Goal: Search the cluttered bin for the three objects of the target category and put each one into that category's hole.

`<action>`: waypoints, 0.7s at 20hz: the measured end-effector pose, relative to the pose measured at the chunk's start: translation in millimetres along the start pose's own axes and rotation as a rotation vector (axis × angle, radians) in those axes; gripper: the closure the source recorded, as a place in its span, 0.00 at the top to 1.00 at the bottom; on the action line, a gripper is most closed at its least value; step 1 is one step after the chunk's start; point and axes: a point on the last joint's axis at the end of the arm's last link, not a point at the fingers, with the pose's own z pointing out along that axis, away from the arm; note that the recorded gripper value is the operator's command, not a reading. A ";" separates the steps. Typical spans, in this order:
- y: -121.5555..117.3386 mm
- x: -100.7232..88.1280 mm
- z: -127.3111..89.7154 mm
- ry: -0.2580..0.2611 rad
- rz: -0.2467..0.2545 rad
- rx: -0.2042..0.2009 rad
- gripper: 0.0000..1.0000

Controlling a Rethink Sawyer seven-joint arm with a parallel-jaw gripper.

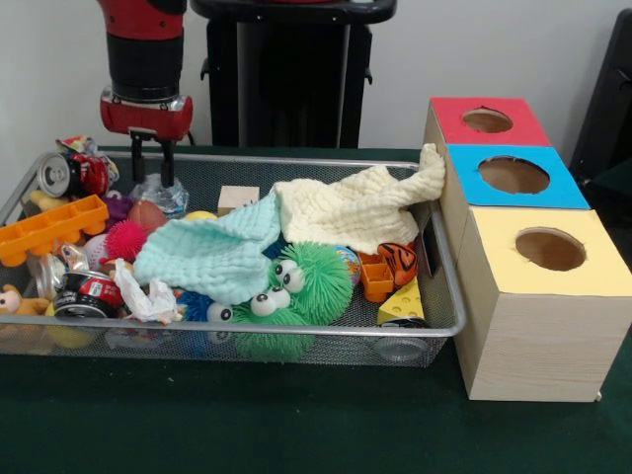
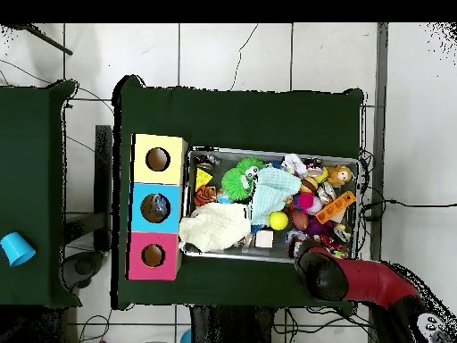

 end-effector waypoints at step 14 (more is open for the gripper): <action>-5.1 -10.6 -19.8 -0.012 0.011 0.021 0.00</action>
